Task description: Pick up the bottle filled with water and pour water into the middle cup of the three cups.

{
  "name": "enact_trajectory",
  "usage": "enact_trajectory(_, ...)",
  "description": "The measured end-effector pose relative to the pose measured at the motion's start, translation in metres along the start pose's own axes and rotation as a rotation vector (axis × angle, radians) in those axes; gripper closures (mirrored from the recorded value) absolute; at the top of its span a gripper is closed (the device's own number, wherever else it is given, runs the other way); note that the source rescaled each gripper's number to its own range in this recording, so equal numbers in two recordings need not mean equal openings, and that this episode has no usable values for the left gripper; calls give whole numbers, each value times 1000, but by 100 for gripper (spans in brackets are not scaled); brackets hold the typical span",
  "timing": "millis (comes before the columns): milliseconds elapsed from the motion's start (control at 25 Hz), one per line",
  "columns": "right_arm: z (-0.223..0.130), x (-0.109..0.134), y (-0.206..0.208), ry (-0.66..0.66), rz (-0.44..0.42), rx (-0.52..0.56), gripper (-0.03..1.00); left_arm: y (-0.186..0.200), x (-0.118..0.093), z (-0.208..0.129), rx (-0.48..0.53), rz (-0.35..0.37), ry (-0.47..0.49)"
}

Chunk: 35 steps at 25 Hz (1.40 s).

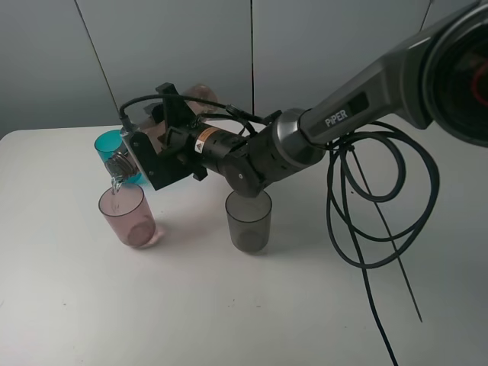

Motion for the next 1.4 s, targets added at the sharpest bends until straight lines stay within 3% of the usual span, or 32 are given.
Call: enact_trajectory(1400,-12,-6,0,196,-41,29,96,0,0,0,0,0,4)
Point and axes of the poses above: a point on each arm's last joint axis where the gripper is mounted, y pointing back along that axis away from the gripper, x along the wrist's bending axis when the last joint is at zero, z = x × y, the point moved 4 cm from there along -y, pointing out along that axis toward the gripper, and after that the axes turned 3 degrees about -y, right-handed, at the moved point
